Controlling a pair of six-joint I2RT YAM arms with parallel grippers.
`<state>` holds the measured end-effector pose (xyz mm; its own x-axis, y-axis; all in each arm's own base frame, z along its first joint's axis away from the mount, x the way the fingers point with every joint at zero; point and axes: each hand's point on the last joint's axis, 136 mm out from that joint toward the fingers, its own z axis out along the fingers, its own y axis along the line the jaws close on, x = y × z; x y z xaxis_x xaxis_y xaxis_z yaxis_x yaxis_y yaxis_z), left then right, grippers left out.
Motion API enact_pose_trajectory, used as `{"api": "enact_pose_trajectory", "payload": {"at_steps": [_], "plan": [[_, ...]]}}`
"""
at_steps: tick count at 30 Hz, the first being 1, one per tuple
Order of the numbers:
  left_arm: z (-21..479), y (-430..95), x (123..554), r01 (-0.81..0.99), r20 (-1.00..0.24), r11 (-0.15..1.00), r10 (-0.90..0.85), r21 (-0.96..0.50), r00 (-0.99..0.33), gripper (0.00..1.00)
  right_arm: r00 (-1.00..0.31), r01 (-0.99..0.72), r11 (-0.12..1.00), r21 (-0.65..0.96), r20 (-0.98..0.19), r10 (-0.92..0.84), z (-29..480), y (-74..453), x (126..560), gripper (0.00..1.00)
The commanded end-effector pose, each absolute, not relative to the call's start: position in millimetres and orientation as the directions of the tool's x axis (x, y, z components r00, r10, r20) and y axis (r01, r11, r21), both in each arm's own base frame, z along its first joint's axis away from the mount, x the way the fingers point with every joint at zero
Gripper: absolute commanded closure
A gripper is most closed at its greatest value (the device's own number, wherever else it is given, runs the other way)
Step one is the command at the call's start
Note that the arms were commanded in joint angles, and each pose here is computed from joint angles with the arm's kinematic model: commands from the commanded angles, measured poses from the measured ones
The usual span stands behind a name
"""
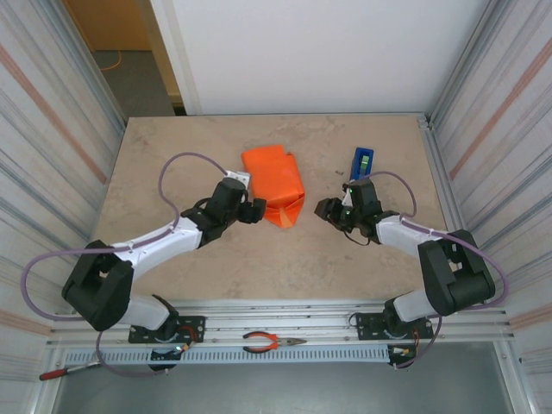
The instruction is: Wrap the gift box in paper
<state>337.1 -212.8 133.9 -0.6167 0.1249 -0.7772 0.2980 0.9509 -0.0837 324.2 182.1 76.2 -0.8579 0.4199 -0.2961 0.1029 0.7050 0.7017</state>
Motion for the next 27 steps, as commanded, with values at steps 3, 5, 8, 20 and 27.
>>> {"api": "enact_pose_trajectory", "payload": {"at_steps": [3,5,8,20,27], "plan": [[147,-208,339,0.272,-0.793,0.950,0.048,-0.151,-0.608,0.13,-0.857,0.049,0.683,0.729,-0.320,0.403,97,185,334,0.54],[148,-208,341,0.268,-0.791,0.950,0.038,-0.162,-0.610,0.11,-0.854,0.050,0.675,0.736,-0.318,0.411,100,185,335,0.54],[148,-207,344,0.268,-0.787,0.948,0.030,-0.174,-0.617,0.10,-0.852,0.055,0.660,0.749,-0.310,0.422,103,184,337,0.55],[155,-203,355,0.266,-0.775,0.947,0.031,-0.178,-0.631,0.07,-0.870,-0.006,0.572,0.820,-0.286,0.401,132,198,343,0.58],[157,-196,361,0.249,-0.769,0.952,0.025,-0.176,-0.639,0.07,-0.904,-0.076,0.506,0.859,-0.273,0.328,154,233,345,0.60]]}}
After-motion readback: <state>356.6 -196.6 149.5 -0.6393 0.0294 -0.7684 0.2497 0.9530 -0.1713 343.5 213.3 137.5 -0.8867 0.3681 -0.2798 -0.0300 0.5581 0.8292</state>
